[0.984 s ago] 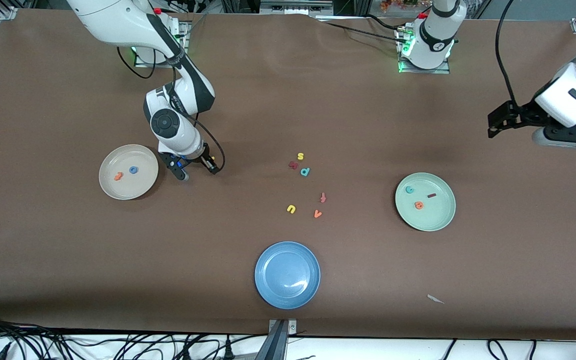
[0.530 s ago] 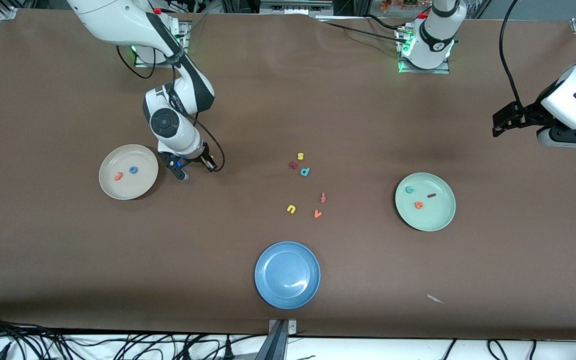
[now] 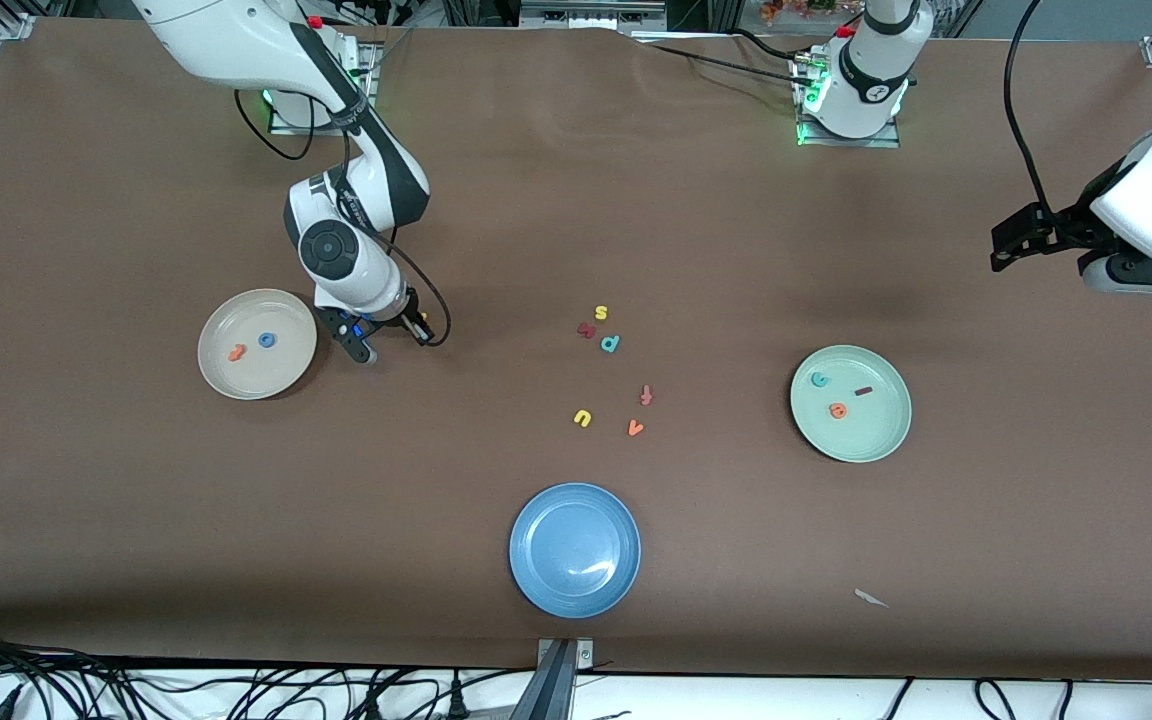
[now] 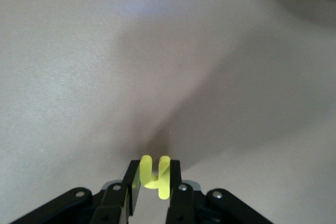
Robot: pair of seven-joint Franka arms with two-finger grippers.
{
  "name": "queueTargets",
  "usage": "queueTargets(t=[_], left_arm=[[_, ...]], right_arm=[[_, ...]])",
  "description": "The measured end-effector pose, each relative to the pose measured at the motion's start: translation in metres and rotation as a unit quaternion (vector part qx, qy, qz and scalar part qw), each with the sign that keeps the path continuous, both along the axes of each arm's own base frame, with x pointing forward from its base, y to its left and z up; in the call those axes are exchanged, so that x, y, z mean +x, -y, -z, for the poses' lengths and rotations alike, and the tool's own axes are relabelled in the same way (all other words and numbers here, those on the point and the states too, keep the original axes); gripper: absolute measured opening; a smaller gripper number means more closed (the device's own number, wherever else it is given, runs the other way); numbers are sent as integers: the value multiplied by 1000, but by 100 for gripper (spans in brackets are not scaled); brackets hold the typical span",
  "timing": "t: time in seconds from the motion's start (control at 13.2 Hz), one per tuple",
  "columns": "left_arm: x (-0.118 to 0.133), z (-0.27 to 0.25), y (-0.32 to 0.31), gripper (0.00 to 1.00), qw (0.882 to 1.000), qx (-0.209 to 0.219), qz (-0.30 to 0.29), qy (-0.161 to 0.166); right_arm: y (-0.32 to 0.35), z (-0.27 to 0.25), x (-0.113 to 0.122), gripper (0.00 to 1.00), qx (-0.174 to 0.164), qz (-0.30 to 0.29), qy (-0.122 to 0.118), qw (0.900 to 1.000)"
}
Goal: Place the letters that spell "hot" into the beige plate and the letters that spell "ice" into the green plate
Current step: 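Carry the yellow y to the white plate and open the right gripper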
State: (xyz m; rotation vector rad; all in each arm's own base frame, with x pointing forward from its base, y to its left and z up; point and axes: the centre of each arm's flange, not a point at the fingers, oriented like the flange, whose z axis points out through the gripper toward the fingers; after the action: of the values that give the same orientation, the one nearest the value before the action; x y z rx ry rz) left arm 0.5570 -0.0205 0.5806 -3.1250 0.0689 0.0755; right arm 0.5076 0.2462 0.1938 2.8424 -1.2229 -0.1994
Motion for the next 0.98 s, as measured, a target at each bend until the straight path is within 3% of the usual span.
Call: queueTargets(t=[0.3, 0.53, 0.83, 0.98], left_arm=[[0, 1, 0, 100, 1000, 0, 0, -1], [0, 1, 1, 100, 1000, 0, 1, -1], [-2, 2, 1, 100, 1000, 0, 1, -8], [-3, 3, 0, 100, 1000, 0, 0, -11]], right_arm=[[65, -35, 37, 27, -18, -79, -40, 996], [139, -41, 51, 27, -14, -159, -58, 985], [204, -23, 46, 27, 4, -252, -86, 964], [209, -15, 42, 27, 8, -264, -94, 960]])
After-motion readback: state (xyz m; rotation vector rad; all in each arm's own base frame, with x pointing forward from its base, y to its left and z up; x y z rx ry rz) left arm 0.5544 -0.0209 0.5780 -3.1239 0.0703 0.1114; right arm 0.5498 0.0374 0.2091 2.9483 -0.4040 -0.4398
